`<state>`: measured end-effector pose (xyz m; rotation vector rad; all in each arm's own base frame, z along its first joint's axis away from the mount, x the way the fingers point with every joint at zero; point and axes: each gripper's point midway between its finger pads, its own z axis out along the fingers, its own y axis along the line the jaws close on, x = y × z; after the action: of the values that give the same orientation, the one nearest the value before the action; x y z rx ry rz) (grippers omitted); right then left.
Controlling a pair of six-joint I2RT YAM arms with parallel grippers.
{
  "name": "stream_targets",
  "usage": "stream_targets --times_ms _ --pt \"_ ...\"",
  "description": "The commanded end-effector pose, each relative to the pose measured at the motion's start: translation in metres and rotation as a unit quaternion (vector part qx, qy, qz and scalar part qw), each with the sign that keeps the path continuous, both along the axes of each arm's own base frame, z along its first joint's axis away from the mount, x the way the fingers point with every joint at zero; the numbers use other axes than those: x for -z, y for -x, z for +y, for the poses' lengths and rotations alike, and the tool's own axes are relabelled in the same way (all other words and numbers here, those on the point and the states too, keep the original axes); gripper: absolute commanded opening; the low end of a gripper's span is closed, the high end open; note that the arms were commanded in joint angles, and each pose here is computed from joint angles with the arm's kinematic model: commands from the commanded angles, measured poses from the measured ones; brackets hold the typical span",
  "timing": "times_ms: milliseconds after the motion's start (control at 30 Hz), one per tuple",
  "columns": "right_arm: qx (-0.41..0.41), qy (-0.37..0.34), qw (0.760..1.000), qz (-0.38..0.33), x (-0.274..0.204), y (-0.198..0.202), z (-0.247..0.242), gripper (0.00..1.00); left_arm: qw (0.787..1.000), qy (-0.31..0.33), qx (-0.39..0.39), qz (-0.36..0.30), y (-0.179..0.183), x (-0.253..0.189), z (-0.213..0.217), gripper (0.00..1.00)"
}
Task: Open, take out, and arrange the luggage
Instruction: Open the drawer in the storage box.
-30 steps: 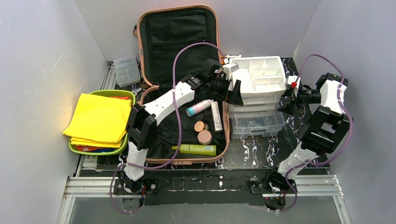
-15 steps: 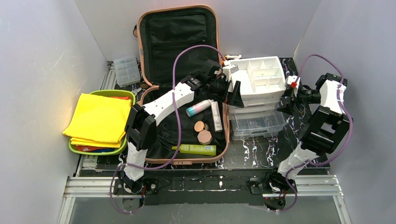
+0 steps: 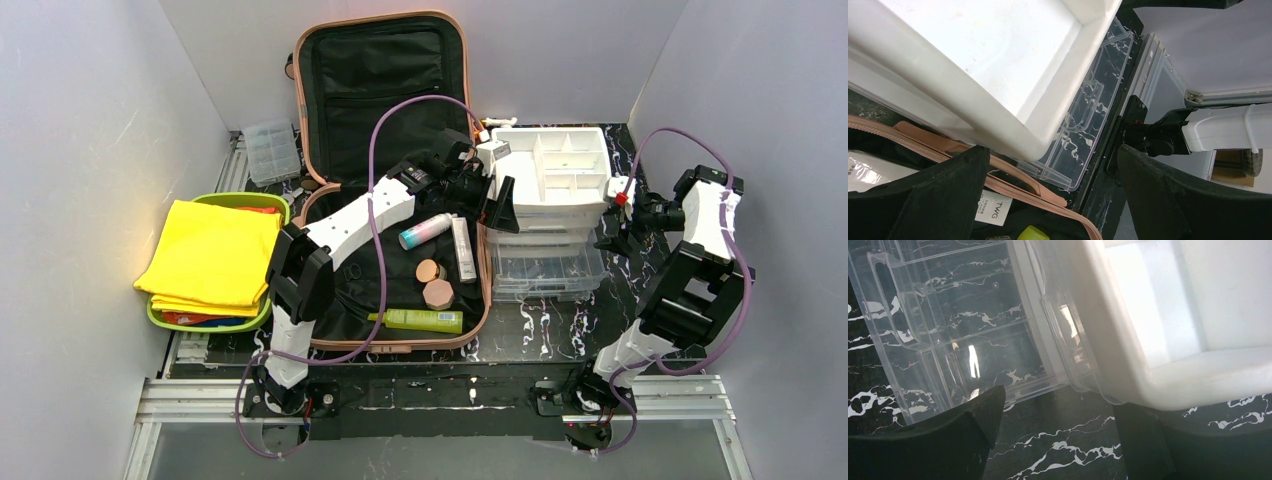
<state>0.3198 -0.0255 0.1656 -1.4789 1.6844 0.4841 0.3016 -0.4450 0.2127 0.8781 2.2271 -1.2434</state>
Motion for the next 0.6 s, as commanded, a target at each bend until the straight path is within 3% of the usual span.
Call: stream_targets --times_ms 0,233,400,567 --pt "-0.002 -0.025 0.999 0.026 -0.017 0.012 0.018 0.85 0.998 0.03 0.016 -0.048 0.004 -0.028 -0.008 0.98" --pt "0.011 -0.025 0.999 0.04 -0.019 0.019 0.019 0.86 0.998 0.029 0.013 -0.049 0.004 -0.028 -0.008 0.98" --pt "0.037 0.015 0.996 0.083 -0.012 0.024 0.004 0.84 0.998 0.026 0.012 -0.055 0.001 -0.025 -0.009 0.98" --pt "0.028 0.006 0.997 0.076 -0.011 0.029 0.011 0.86 0.998 0.022 0.013 -0.057 0.0 -0.022 -0.009 0.98"
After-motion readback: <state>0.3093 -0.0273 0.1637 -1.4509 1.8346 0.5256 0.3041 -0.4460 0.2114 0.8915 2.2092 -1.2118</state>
